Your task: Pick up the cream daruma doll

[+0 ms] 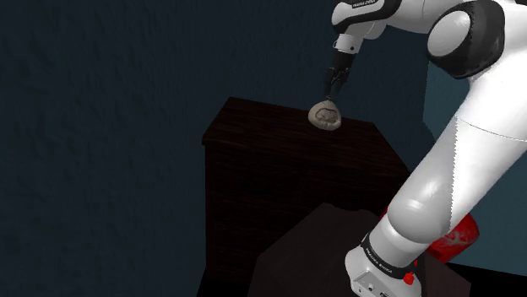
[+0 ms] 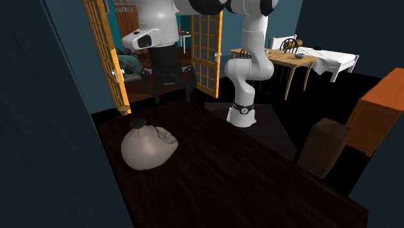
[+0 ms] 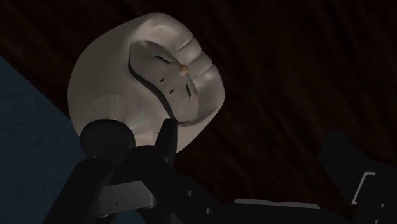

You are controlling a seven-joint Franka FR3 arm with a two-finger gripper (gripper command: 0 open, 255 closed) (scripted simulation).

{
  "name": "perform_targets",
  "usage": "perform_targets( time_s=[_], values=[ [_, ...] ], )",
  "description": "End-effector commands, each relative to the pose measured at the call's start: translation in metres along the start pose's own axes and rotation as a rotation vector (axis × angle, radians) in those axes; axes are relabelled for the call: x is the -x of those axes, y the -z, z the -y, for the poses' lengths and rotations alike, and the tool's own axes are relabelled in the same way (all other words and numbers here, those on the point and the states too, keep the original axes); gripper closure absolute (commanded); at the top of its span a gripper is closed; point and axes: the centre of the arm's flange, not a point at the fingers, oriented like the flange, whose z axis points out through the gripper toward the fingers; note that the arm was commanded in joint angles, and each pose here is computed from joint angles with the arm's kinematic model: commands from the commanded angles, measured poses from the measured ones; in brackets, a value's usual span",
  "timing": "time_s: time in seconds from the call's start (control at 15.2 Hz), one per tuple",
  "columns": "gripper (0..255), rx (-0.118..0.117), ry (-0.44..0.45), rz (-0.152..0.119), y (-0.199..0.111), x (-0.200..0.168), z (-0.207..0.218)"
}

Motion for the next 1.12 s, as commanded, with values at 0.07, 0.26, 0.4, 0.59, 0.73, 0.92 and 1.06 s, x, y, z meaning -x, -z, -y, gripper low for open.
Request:
perform_targets(
  time_s=[0.07,0.26,0.4,0.59,0.73,0.92,1.06],
  values=[
    [0,0.002,-0.005,0.007,-0.006,-0.018,-0.036],
    [0,0.004,-0.013,0.015,-0.01,-0.035,-0.072],
    [0,0.005,-0.017,0.019,-0.013,-0.046,-0.096],
    [0,0.005,-0.019,0.021,-0.025,-0.05,-0.105],
    [0,0.005,-0.019,0.021,-0.035,-0.05,-0.106],
    [0,0.005,-0.019,0.021,-0.051,-0.051,-0.107],
    [0,0.005,-0.019,0.021,-0.054,-0.051,-0.107]
  ],
)
